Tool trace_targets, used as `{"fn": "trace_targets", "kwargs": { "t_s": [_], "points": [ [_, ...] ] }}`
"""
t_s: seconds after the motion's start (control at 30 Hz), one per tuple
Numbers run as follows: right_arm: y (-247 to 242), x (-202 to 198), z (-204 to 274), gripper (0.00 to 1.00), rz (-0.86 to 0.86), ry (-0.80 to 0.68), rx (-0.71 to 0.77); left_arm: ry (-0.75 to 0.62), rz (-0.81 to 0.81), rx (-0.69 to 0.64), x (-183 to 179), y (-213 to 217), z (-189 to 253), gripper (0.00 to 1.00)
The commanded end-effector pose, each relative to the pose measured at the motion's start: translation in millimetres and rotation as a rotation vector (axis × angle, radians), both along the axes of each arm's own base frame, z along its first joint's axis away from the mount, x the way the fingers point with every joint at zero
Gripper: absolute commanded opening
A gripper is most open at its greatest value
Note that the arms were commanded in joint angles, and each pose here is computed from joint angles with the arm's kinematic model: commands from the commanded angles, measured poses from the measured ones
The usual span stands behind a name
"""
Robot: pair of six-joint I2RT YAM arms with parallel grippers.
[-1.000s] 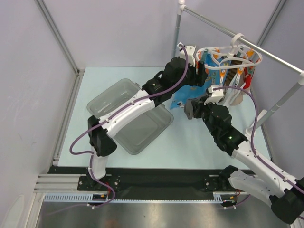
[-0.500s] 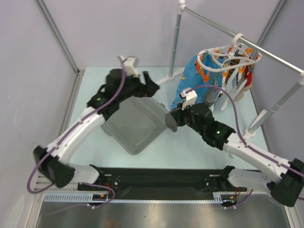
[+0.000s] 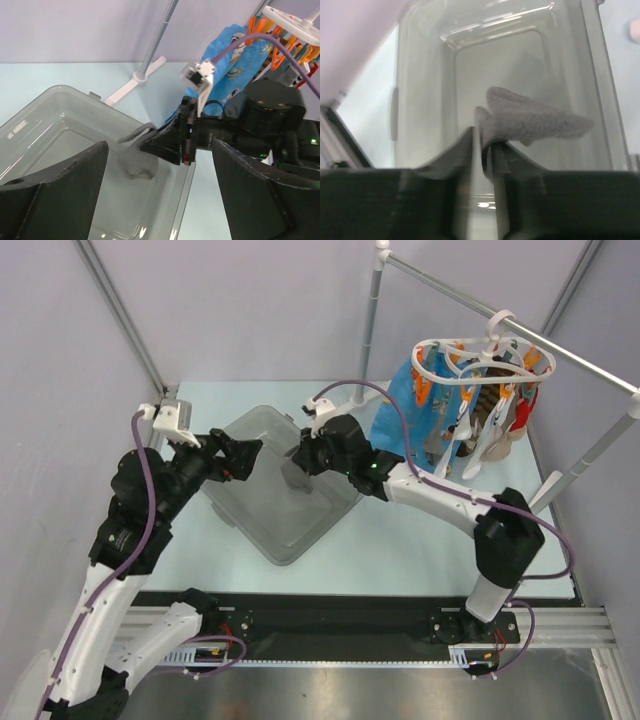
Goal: Remove the socks clipped to the hanger
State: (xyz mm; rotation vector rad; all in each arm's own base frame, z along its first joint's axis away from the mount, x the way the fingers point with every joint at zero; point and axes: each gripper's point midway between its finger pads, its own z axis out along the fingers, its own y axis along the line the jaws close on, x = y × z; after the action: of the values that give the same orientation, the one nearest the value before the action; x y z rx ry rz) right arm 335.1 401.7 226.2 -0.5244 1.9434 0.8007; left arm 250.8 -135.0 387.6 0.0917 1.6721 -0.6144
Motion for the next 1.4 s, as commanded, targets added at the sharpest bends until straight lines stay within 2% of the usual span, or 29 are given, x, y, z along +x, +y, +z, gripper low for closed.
{"fn": "trace_targets", "kwargs": {
  "t_s": [0.0,0.07,0.1,0.2,0.3,0.33,0.4,0.47,0.67,0.83,0.97,1.07,1.1,1.13,1.37],
  "points": [
    [31.1,-6.4,20.3,0.31,0.067,0.018,0.083,0.026,0.035,0.085,0.4,11.2,-20.9,0.91],
    [26.3,-3.8,8.7,0.42,0.024,0.051,0.034,0.024,0.033,0.097,-1.2,12.4,-24.1,0.91],
    [18.9,-0.1,10.9,0.51,-0.013,0.049,0.014,0.028,0.033,0.103,-0.6,12.3,-27.2,0.91],
    [1.3,3.4,19.3,0.64,-0.08,0.036,-0.027,0.029,0.025,0.106,1.6,9.8,-29.4,0.91],
    [-27.3,-3.3,30.7,0.7,-0.142,0.037,-0.069,0.032,-0.005,0.097,4.3,2.7,-31.3,0.9],
    [-42.5,-8.0,21.6,0.71,-0.177,0.059,-0.113,0.03,-0.016,0.093,4.1,0.6,-31.5,0.9],
    [-66.4,-16.7,36.3,0.71,-0.22,0.055,-0.11,0.032,-0.052,0.087,3.9,-6.6,-32.6,0.9],
    [-93.6,-26.9,22.3,0.7,-0.264,0.088,-0.175,0.027,-0.092,0.06,3.8,-15.5,-32.1,0.88],
    [-179.2,-46.6,48.2,0.65,-0.455,0.028,-0.236,0.002,-0.206,-0.031,6.6,-48.4,-31.3,0.87],
    [-232.7,-59.7,82.7,0.62,-0.552,0.007,-0.213,-0.013,-0.318,-0.032,1.9,-101.8,-33.1,0.86],
    [-272.7,-69.8,103.1,0.61,-0.651,0.003,-0.185,-0.044,-0.341,-0.017,11.0,-146.4,-39.4,0.85],
    [-291.0,-78.4,111.8,0.61,-0.69,-0.003,-0.172,-0.123,-0.341,-0.053,21.7,-173.0,-28.8,0.83],
    [-297.0,-79.3,113.3,0.6,-0.707,-0.003,-0.168,-0.101,-0.335,-0.037,32.5,-186.7,-45.4,0.82],
    [-301.3,-81.0,112.6,0.6,-0.716,0.0,-0.172,-0.151,-0.349,-0.075,33.9,-197.4,-32.7,0.8],
    [-331.9,-88.6,134.4,0.56,-0.8,-0.053,-0.143,-0.248,-0.451,-0.071,54.1,-284.8,-34.1,0.73]
  ]
}}
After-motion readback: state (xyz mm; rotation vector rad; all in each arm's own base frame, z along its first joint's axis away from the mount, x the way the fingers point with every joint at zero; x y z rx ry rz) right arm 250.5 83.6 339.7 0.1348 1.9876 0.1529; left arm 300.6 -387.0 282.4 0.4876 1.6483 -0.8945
